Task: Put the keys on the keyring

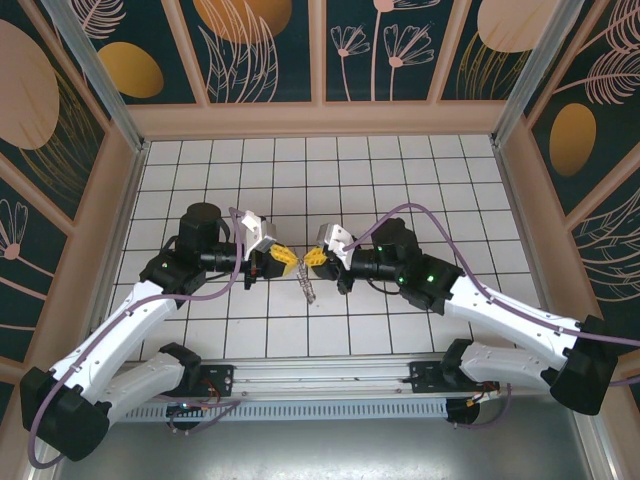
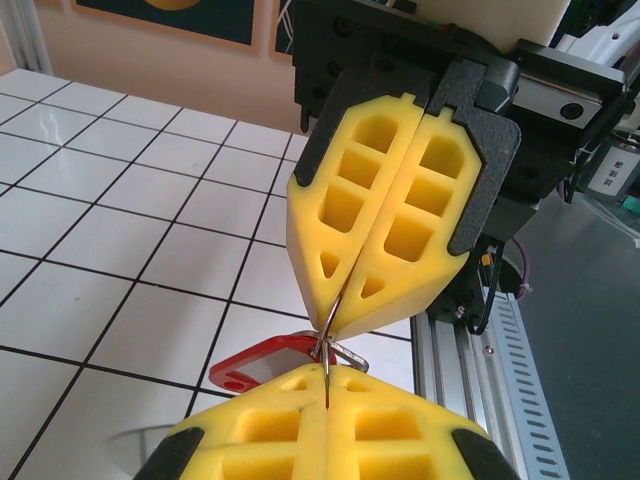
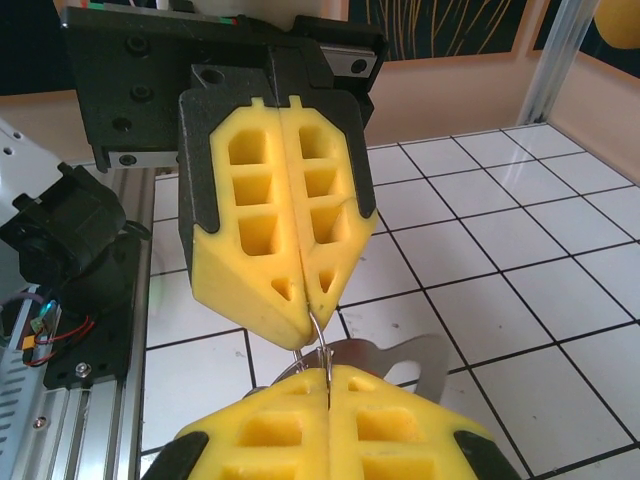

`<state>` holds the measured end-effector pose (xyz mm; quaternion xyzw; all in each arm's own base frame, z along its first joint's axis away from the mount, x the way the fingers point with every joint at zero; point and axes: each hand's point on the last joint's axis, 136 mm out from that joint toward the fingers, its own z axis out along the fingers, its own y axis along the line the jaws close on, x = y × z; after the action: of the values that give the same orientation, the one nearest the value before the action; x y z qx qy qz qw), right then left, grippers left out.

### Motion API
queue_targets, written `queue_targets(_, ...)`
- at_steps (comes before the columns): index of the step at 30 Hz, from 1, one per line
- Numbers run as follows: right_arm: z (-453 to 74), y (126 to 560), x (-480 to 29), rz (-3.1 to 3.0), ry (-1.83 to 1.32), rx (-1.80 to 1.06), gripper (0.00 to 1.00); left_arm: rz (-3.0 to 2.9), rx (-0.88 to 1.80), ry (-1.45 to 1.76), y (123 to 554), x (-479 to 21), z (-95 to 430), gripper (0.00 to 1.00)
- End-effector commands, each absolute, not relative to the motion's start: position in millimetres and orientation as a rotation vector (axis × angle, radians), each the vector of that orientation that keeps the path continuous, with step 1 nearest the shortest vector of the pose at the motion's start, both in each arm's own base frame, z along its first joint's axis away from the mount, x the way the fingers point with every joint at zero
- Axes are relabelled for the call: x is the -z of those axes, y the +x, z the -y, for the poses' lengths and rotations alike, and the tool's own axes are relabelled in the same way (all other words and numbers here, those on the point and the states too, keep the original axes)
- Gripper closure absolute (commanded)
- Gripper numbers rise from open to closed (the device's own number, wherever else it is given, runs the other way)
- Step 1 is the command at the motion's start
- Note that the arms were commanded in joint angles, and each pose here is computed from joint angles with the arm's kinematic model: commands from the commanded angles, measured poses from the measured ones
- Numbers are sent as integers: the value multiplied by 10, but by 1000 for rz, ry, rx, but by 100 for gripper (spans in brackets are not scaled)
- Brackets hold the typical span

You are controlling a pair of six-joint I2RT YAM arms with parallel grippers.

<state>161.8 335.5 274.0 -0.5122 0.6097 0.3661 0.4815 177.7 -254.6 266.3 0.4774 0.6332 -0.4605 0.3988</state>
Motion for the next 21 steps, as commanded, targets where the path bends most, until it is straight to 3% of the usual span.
queue_targets(1, -3342, 1590, -3002, -1412, -1228, -881, 100, -1542, 1146, 1233, 1770, -2810, 2567, 100)
queue_targets(21, -3369, 1578, -2967, -1424, -1245, -891, 100, -1539, 1143, 1232, 1777, -2825, 2569, 100)
